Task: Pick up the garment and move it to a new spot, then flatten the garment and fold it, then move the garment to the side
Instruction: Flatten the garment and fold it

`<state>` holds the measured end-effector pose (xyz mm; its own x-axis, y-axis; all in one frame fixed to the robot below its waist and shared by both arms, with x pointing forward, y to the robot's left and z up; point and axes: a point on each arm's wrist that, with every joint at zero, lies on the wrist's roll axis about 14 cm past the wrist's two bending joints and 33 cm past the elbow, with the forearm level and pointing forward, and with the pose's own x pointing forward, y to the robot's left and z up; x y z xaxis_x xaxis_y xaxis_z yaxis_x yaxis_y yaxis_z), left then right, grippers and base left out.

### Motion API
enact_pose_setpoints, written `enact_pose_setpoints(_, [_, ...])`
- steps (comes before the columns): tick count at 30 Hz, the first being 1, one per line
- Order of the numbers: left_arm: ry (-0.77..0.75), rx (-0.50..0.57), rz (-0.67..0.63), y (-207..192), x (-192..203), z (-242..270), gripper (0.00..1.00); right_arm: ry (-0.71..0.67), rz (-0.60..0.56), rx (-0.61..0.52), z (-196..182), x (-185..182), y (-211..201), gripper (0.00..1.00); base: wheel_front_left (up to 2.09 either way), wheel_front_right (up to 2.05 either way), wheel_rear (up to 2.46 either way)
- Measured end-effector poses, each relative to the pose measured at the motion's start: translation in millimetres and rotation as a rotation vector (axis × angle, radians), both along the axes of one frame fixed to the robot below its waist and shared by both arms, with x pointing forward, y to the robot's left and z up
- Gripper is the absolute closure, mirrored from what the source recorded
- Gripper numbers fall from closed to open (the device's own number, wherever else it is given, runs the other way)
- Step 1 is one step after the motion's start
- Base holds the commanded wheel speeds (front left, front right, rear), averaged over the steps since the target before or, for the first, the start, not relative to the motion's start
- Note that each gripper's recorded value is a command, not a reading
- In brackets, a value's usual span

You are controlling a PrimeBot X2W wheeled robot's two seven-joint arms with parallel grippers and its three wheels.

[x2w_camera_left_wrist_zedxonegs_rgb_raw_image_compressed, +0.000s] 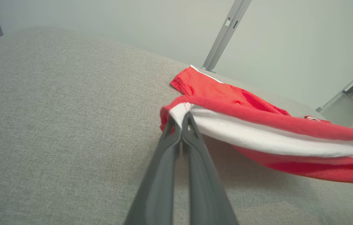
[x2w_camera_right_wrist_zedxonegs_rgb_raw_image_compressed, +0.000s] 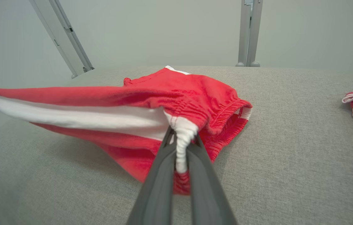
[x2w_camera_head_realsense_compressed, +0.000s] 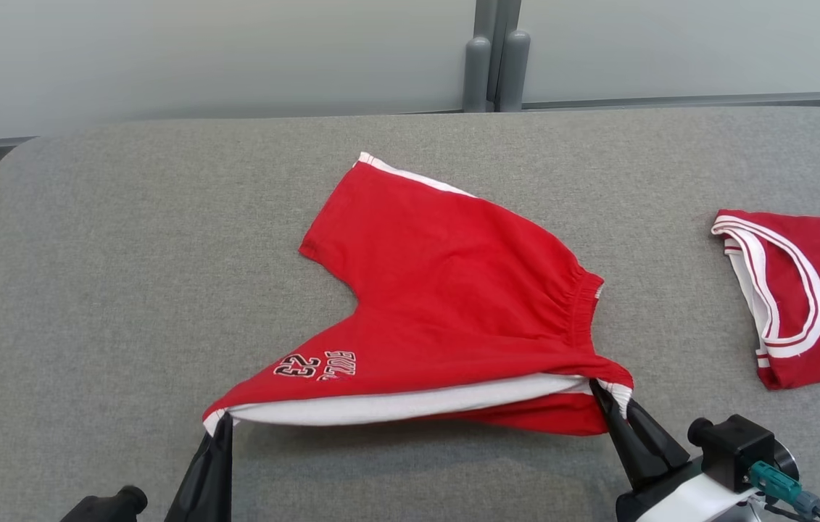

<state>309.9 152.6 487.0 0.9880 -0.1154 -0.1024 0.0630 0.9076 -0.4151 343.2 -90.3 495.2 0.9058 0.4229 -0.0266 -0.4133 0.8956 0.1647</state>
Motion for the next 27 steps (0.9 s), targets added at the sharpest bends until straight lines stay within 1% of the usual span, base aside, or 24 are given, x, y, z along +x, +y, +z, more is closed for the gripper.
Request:
enact_pose_setpoints(4, [-0.003, 0.003, -0.030, -5.2, 9.0, -0.6, 1.00, 0.020, -0.004, 0.011, -3.8, -0.3, 1.0, 1.00, 0.00, 0.00, 0.00])
enact_pose_setpoints(8, [-0.014, 0.026, -0.060, -4.7, 27.9, -0.7, 1.00, 0.033, -0.008, 0.017, -7.6, 1.8, 1.1, 1.00, 0.00, 0.00, 0.00])
enact_pose_setpoints(14, [-0.010, 0.072, -0.114, -4.7, 66.7, -7.6, 1.00, 0.032, -0.045, 0.059, -5.3, 15.2, -2.4, 1.00, 0.00, 0.00, 0.00])
enact_pose_setpoints(19, [-0.011, 0.092, -0.163, -15.0, 103.5, -7.5, 1.00, 0.038, -0.105, 0.088, -6.6, 33.1, -11.6, 1.00, 0.00, 0.00, 0.00])
enact_pose_setpoints(20, [-0.011, 0.092, -0.163, -15.0, 103.5, -7.5, 1.00, 0.038, -0.105, 0.088, -6.6, 33.1, -11.6, 1.00, 0.00, 0.00, 0.00])
enact_pose_setpoints(23, [0.007, 0.117, -0.197, -22.2, 125.6, -10.8, 1.00, 0.056, -0.133, 0.102, -10.3, 43.8, -13.8, 1.00, 0.00, 0.00, 0.00])
enact_pose_setpoints(27, [0.037, 0.154, -0.239, -34.1, 157.4, -16.0, 1.00, 0.082, -0.152, 0.095, -18.1, 57.0, -14.8, 1.00, 0.00, 0.00, 0.00])
